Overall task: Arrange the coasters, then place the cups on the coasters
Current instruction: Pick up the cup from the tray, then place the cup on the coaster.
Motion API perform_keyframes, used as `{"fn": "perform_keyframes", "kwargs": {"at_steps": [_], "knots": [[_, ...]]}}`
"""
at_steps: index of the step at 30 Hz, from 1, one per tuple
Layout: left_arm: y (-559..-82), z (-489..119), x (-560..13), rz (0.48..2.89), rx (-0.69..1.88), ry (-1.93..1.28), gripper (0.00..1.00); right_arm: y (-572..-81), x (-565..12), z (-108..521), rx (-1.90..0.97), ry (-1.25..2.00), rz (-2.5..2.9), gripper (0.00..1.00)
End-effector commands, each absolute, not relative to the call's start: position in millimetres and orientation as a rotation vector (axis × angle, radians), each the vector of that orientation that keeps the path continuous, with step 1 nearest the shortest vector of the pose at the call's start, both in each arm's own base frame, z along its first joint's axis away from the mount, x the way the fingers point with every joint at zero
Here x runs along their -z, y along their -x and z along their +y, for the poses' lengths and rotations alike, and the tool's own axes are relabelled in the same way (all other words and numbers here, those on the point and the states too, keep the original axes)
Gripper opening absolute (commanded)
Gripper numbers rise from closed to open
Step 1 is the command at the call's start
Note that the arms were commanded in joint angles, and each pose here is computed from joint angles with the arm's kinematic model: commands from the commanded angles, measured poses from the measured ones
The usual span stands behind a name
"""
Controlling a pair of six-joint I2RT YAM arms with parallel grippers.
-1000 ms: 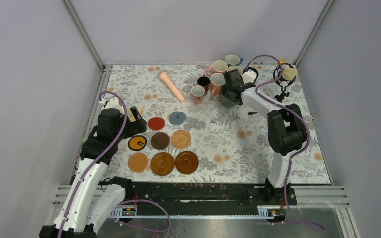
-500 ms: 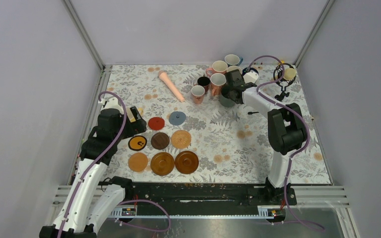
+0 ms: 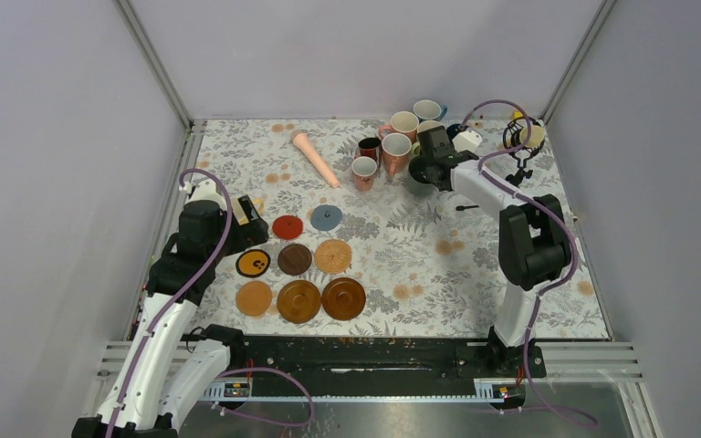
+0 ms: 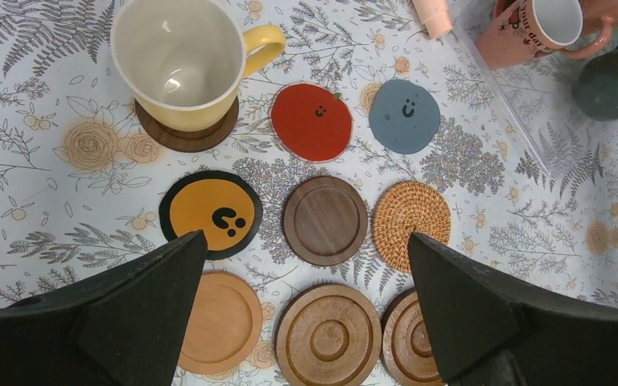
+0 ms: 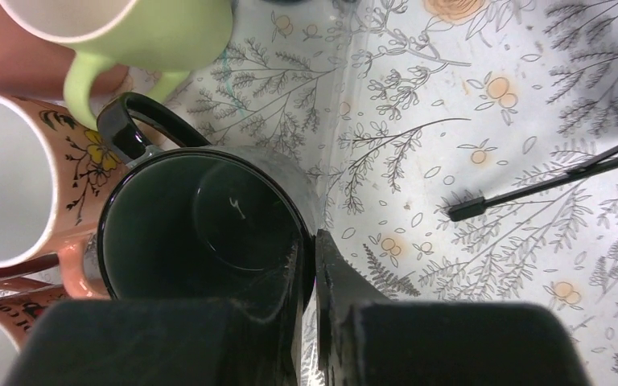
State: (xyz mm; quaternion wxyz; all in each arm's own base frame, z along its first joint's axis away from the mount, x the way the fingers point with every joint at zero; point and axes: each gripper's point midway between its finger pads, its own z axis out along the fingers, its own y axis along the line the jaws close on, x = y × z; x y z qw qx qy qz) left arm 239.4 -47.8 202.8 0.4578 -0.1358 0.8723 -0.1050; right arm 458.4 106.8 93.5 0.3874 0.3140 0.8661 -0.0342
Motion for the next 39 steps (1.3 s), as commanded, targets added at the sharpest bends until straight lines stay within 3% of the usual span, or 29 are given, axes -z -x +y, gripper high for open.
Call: {"fn": "perform_keyframes", "kwargs": {"at_steps": [1, 19, 27, 39], "knots": [[-246, -46, -230, 2.061, 0.265, 0.330, 0.99, -464, -163, 93, 0.073, -0.837, 2.020, 0.00], [-246, -44, -231, 2.053, 0.255, 0.338, 0.99, -435, -207, 115, -0.136, -0.622, 2.082, 0.00], [-245, -43, -231, 2.046, 0.253, 0.350, 0.99, -378, -207, 127, -0.253, -0.429, 2.209, 0.00], [-243, -55, -226, 2.056, 0.329, 0.313, 0.99, -269, -188, 197, -0.500, -0.612, 2.273, 0.00]]}}
